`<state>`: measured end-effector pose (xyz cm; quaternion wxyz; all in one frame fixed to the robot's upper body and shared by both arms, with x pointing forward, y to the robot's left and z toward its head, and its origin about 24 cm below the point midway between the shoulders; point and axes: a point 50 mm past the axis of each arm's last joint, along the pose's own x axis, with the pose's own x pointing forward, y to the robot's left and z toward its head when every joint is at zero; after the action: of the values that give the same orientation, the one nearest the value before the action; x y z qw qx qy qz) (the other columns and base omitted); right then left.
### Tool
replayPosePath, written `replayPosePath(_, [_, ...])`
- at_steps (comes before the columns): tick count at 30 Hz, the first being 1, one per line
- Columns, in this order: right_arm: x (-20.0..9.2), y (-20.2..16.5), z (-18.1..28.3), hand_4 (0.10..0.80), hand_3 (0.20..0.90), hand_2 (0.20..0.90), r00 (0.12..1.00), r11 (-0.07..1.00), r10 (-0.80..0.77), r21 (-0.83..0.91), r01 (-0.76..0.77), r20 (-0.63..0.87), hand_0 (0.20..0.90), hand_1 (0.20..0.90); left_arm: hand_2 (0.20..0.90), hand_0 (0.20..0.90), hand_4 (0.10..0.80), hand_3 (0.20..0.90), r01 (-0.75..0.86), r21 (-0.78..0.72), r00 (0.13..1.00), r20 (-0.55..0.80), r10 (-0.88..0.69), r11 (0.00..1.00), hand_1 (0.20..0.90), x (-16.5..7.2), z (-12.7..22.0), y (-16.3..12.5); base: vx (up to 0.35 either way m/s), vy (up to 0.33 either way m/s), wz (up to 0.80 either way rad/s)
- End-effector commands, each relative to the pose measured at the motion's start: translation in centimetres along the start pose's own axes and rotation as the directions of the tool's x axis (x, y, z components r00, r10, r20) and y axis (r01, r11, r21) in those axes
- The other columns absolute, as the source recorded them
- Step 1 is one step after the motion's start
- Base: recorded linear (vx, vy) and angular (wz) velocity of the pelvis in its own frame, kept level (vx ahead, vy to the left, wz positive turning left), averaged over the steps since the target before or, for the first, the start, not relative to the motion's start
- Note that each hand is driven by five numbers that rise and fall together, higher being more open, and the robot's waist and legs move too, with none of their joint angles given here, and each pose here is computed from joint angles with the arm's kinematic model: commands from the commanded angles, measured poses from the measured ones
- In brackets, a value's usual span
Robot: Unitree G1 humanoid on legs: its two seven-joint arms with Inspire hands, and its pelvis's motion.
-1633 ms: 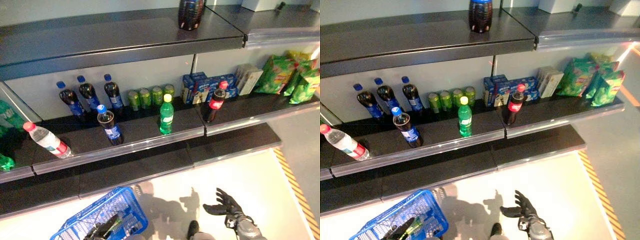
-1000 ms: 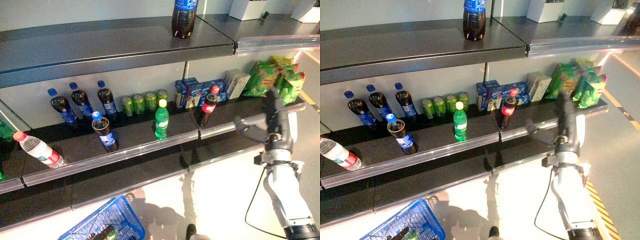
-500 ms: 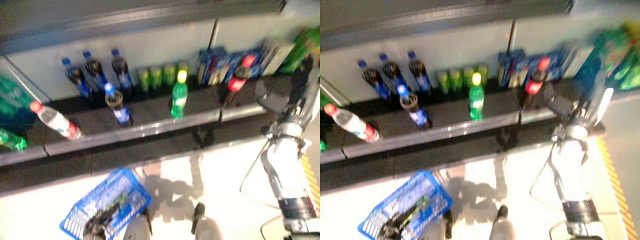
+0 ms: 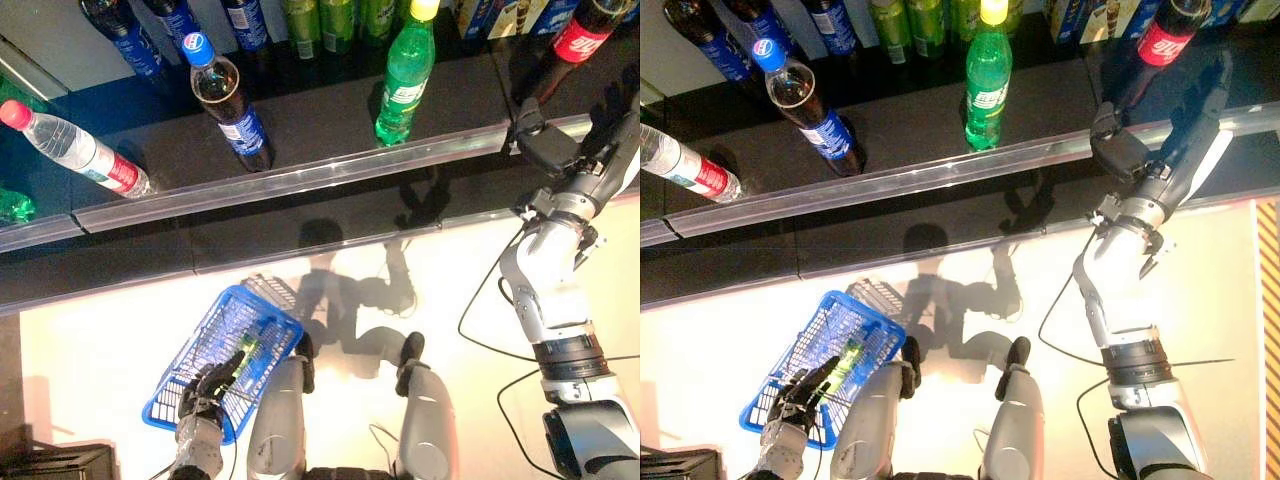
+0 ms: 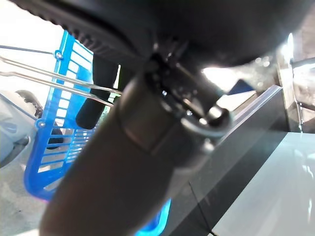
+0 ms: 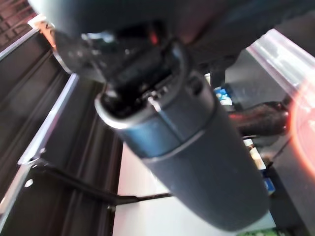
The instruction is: Pick up the drink and place into the basket.
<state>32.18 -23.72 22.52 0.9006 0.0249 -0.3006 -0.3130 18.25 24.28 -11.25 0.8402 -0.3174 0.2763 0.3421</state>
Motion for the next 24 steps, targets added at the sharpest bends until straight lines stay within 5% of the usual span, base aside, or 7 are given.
replayPosePath(1, [2.9, 0.8, 7.4, 0.8, 0.9, 0.9, 0.961, 0.988, -0.055, 0.157, 0.012, 0.269, 0.9, 0.9, 0.3, 0.3, 0.1, 0.2, 0.082, 0.039, 0.996, 0.042, -0.083, 0.996, 0.3, -0.6, 0.2, 0.2, 0.0, -0.021, -0.05])
replayPosePath(24, [9.7, 3.0, 13.3, 0.8, 0.9, 0.9, 0.951, 0.999, -0.03, 0.047, 0.016, 0.309, 0.9, 0.9, 0.3, 0.3, 0.1, 0.2, 0.148, 0.052, 0.988, 0.031, -0.149, 0.988, 0.3, -0.4, 1.2, -0.8, 0.024, -0.013, -0.01])
